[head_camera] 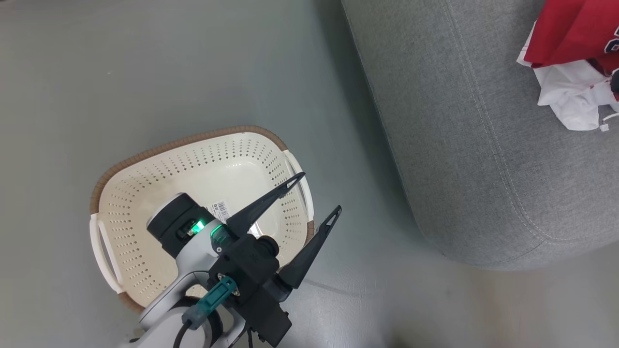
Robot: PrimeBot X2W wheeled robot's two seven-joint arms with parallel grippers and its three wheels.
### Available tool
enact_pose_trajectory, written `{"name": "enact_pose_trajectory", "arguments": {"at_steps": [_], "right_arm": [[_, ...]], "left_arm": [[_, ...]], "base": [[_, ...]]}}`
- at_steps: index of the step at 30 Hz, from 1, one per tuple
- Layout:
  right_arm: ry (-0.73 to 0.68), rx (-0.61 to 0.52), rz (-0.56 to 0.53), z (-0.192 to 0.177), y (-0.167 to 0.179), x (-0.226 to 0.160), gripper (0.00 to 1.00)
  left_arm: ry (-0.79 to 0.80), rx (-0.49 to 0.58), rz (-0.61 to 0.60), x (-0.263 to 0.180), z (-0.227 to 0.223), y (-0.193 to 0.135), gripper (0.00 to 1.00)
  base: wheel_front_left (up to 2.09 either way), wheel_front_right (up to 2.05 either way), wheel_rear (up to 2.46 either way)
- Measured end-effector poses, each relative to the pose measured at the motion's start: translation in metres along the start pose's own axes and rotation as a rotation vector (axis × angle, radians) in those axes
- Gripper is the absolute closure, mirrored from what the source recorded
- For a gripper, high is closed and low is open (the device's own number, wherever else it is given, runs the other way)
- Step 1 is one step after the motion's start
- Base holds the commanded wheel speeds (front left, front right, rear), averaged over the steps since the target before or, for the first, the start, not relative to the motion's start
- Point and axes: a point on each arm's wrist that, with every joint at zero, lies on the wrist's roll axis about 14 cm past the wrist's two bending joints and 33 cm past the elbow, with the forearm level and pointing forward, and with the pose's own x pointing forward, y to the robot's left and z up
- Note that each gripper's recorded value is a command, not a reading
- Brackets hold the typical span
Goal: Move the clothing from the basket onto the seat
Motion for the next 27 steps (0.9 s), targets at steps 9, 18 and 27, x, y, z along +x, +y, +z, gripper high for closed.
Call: {"name": "enact_pose_trajectory", "arguments": {"at_steps": [9,18,27], "right_arm": [[-0.004,0.017,0.098,0.008,0.018,-0.004,0.00],[-0.010,0.003,0.186,0.017,0.045,-0.014,0.00],[-0.001,0.027,0.230,0.019,0.063,-0.034,0.00]], "left_arm": [[-0.026,0.017,-0.004,0.000,0.011,-0.005,0.00],[-0.048,0.040,0.006,-0.004,0.024,-0.012,0.00],[-0.085,0.065,0.036,-0.011,0.043,-0.018,0.00]], "base": [[0.00,0.00,0.00],[0.00,0.00,0.00],[0.00,0.00,0.00]]}}
